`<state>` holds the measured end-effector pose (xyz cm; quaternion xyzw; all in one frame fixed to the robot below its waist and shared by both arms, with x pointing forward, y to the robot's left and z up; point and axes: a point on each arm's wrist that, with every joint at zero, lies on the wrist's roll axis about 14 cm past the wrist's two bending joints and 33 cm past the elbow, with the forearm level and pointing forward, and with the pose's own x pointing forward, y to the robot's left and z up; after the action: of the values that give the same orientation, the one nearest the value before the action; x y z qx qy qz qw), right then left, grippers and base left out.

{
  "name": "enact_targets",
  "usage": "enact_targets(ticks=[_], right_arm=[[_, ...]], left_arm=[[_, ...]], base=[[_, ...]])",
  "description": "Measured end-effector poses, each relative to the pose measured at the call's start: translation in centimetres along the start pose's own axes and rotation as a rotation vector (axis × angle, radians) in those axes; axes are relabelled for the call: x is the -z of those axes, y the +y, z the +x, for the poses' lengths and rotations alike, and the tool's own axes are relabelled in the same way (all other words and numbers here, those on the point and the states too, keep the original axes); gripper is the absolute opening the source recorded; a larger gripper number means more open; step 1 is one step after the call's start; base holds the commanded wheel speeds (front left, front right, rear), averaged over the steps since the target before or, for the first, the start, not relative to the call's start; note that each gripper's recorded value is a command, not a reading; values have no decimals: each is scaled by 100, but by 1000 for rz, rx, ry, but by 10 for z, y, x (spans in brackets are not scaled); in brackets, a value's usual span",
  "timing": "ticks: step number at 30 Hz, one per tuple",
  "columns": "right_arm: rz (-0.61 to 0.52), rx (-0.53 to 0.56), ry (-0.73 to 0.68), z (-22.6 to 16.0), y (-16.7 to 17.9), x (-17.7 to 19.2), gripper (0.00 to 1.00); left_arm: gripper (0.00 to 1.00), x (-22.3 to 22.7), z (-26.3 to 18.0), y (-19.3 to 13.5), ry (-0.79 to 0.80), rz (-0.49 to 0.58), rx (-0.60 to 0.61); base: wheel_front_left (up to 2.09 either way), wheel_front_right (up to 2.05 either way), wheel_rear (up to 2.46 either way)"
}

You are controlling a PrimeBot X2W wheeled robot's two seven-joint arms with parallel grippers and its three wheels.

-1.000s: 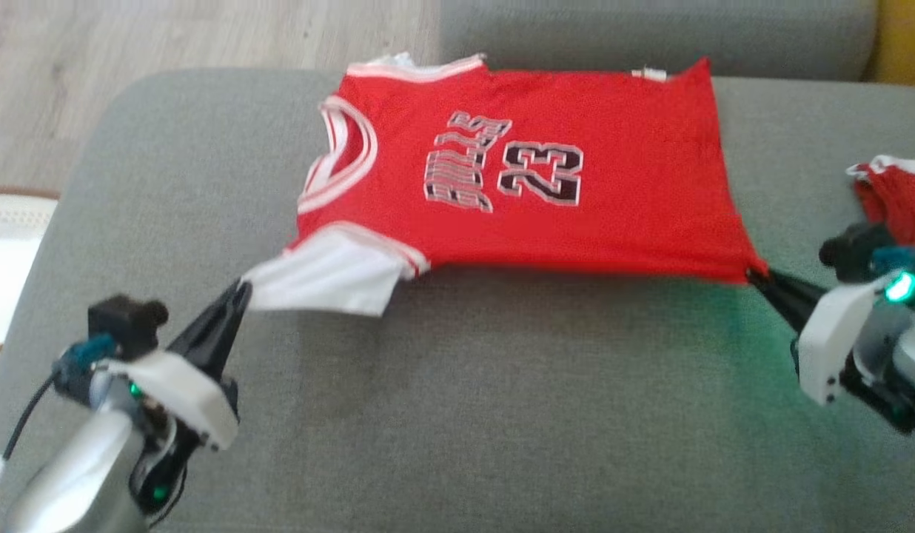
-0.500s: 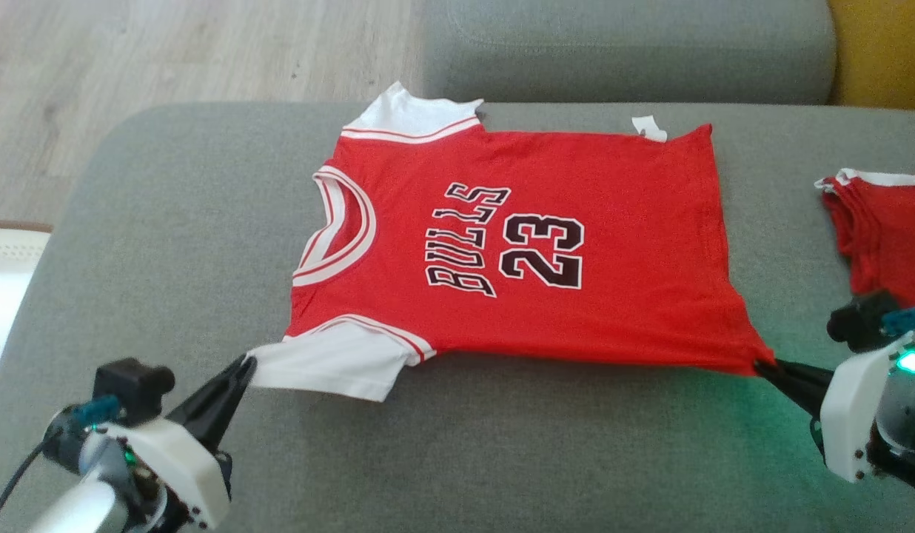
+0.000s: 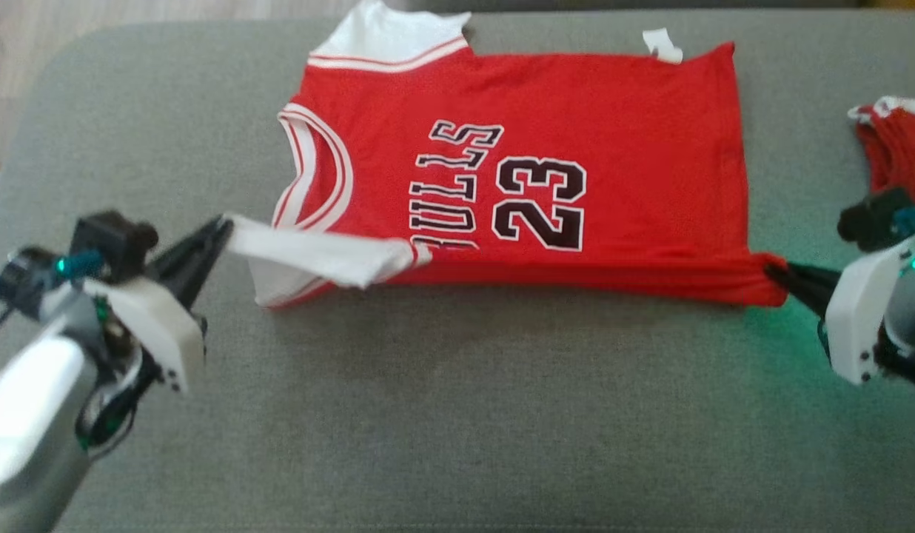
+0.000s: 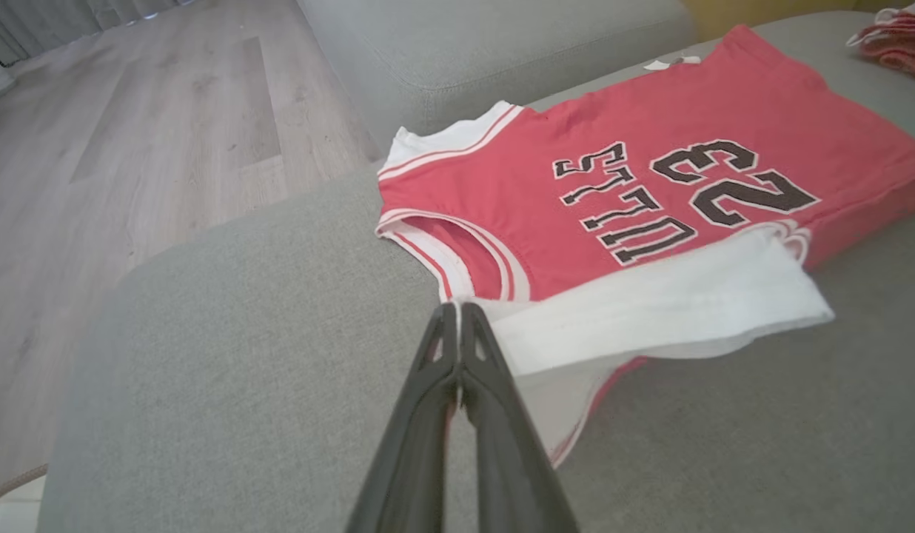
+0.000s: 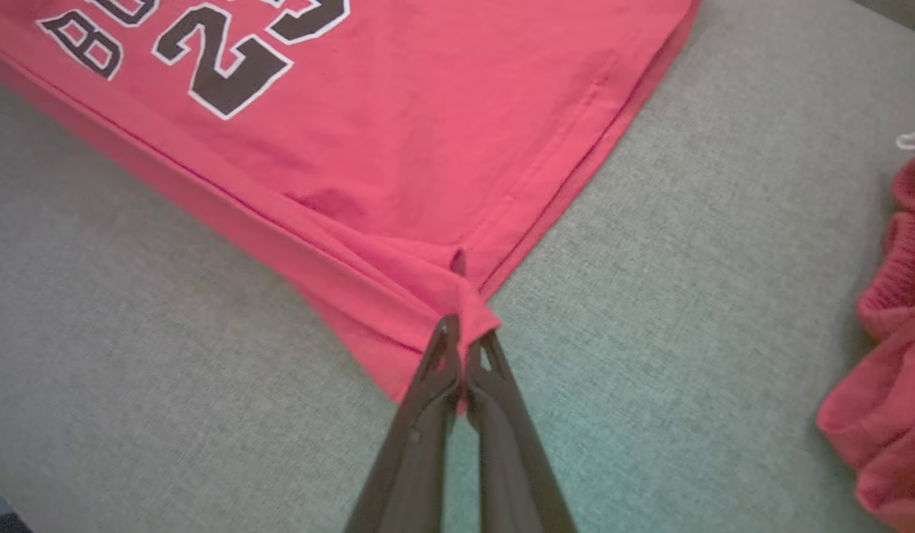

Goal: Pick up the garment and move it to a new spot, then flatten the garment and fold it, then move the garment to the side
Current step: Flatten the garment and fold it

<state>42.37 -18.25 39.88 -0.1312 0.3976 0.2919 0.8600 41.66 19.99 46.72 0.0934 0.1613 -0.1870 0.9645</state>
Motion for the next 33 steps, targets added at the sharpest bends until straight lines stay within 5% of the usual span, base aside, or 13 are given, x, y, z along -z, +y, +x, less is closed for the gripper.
enact_targets(ticks=[21, 22, 23, 27, 33], right_arm=[[-12, 23, 30, 37, -24, -13, 0], [-19, 26, 27, 38, -25, -14, 74], [-15, 27, 24, 40, -25, -14, 100], [8, 42, -56, 44, -28, -26, 100], [33, 102, -374, 27, -38, -88, 100]], left_arm=[[2, -10, 88, 24, 80, 242, 51], [55, -11, 91, 23, 75, 276, 59], [100, -12, 94, 24, 70, 292, 59], [100, -17, 101, 31, 14, 260, -7], [100, -44, 94, 42, -135, 131, -134]], base=[[0, 0, 0], [0, 0, 0], [0, 0, 0], [0, 0, 0], [0, 0, 0]])
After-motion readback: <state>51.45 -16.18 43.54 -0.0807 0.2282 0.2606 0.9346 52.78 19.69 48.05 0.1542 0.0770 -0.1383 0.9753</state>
